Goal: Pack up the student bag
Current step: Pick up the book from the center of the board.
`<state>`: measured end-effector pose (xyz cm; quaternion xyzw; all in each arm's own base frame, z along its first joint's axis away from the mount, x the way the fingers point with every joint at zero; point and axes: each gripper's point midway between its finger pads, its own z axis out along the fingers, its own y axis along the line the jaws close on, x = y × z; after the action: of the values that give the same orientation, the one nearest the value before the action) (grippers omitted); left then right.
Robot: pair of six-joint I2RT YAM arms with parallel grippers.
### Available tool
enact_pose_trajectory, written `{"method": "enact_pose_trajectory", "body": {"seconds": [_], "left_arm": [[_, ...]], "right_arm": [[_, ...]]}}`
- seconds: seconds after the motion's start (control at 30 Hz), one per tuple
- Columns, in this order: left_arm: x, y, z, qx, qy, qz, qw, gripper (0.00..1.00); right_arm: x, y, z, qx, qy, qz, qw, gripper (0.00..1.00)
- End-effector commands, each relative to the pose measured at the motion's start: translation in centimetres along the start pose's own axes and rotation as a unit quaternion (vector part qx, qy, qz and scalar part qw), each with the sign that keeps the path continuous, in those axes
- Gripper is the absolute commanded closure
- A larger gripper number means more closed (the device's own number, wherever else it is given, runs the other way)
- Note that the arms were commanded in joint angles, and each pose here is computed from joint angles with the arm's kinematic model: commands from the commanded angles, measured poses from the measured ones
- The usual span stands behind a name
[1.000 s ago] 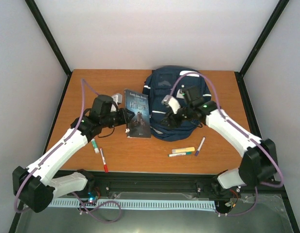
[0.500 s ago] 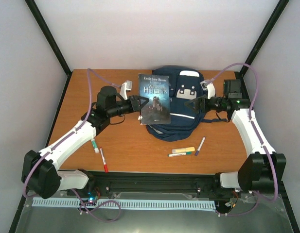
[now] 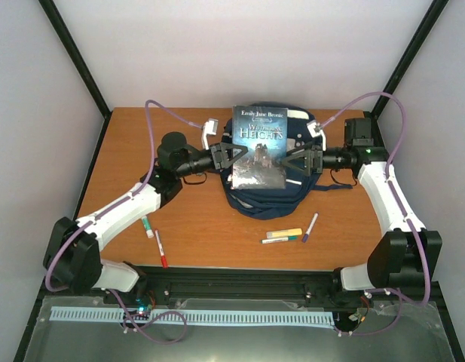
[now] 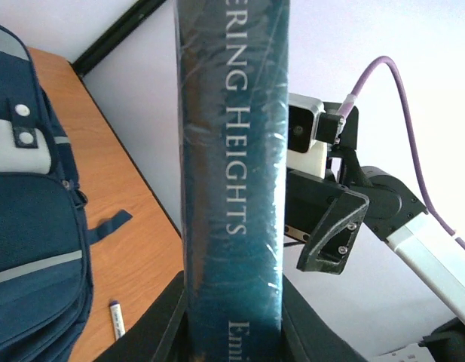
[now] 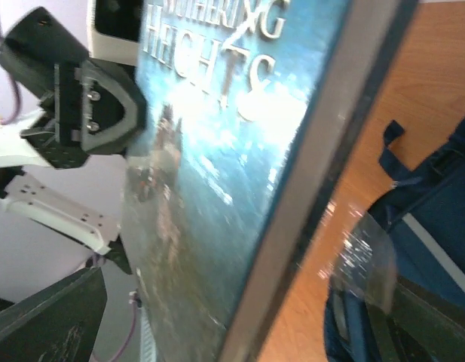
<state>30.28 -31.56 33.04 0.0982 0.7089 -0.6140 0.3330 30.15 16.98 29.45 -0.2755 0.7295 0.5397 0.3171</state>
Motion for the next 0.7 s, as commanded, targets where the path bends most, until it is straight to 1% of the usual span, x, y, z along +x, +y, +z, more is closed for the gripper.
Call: {"method": "enact_pose_trajectory", "body": {"seconds": [0.0, 0.07, 0.2, 0.47, 0.5, 0.57, 0.6, 0.67], "left_arm": [[-4.1, -8.5, -0.4, 0.133, -0.052, 0.080, 0.987, 0.99], [-4.1, -8.4, 0.1, 0.139, -0.049, 0.072, 0.986, 0.99], [-4.0, -7.9, 0.6, 0.146, -0.052, 0.058, 0.986, 0.99], [-4.2, -6.6, 1.3, 0.128, -0.058, 0.048, 0.989, 0.99], [-4.1, -6.4, 1.5, 0.127, -0.056, 0.047, 0.989, 0.97], [-4.0, -5.9, 1.8, 0.122, -0.052, 0.043, 0.990, 0.86], [-3.9, -5.7, 1.9, 0.120, -0.050, 0.042, 0.991, 0.82], [-3.8, -4.9, 2.3, 0.112, -0.047, 0.036, 0.992, 0.81]], "right_arm": [[-0.2, 1.9, 0.7, -0.065, 0.003, 0.012, 0.998, 0.05], [0.1, 1.9, 1.1, -0.073, 0.009, 0.024, 0.997, 0.07], [0.3, 2.8, 1.5, -0.091, 0.013, 0.019, 0.996, 0.10], [0.0, 4.5, 1.3, -0.125, 0.009, 0.026, 0.992, 0.23], [0.0, 4.7, 1.2, -0.131, 0.008, 0.028, 0.991, 0.25], [-0.2, 5.3, 1.0, -0.143, 0.005, 0.028, 0.989, 0.28], [-0.4, 5.5, 1.0, -0.146, 0.005, 0.026, 0.989, 0.30], [-0.6, 5.9, 0.8, -0.145, 0.004, 0.023, 0.989, 0.34]]}}
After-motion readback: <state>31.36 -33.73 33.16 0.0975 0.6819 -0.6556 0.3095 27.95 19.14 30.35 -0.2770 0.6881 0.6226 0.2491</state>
